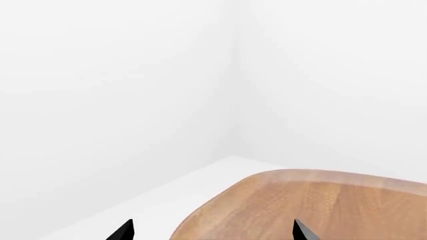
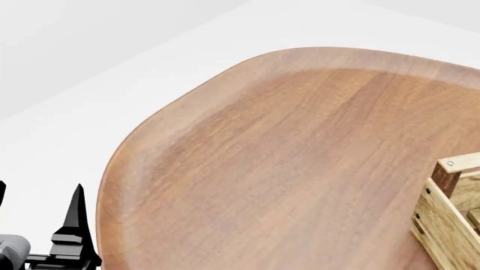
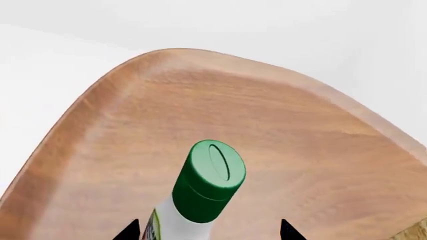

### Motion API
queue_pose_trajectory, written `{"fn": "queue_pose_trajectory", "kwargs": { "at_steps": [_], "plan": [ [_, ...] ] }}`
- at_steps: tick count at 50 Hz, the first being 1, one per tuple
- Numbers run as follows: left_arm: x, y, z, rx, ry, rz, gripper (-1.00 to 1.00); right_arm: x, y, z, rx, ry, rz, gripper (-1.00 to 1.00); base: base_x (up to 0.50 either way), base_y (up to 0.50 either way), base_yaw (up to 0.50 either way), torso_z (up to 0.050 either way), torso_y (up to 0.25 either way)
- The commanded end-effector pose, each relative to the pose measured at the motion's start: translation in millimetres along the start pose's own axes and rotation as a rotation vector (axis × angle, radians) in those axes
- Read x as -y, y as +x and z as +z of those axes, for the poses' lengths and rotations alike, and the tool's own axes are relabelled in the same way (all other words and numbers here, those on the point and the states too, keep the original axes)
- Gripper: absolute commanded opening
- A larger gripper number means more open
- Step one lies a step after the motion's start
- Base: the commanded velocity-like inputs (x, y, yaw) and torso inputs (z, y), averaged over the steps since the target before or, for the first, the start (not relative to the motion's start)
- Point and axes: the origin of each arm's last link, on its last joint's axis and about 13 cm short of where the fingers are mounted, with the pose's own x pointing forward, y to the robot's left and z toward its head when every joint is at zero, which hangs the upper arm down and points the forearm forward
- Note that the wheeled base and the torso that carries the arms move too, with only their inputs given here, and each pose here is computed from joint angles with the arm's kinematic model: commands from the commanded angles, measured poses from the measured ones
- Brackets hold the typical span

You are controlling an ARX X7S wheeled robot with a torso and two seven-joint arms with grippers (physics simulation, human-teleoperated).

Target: Pick up the salad dressing and put it in the tray.

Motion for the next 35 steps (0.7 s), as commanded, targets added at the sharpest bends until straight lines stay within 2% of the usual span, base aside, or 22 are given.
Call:
{"fn": "queue_pose_trajectory", "kwargs": {
  "at_steps": [1,13,24,35],
  "plan": [
    [0.1,-0.5,-0.1,-0.001,0.001,0.001,1.00,-11.8,11.3,-21.1,0.024,0.088,0.022,1.00,0.00,0.00,0.00,0.000,0.000],
    [0.7,-0.3,-1.2,-0.003,0.003,0.000,1.00,-20.8,19.3,-44.1,0.011,0.170,0.006,1.00,0.00,0.00,0.00,0.000,0.000],
    [0.7,-0.2,-1.6,-0.002,0.006,-0.001,1.00,-1.7,22.5,-28.4,0.054,0.286,-0.047,1.00,0.00,0.00,0.00,0.000,0.000],
    [0.7,0.0,-2.5,-0.004,0.006,-0.001,1.00,11.3,19.8,-11.7,0.106,0.327,-0.066,1.00,0.00,0.00,0.00,0.000,0.000]
  ]
}}
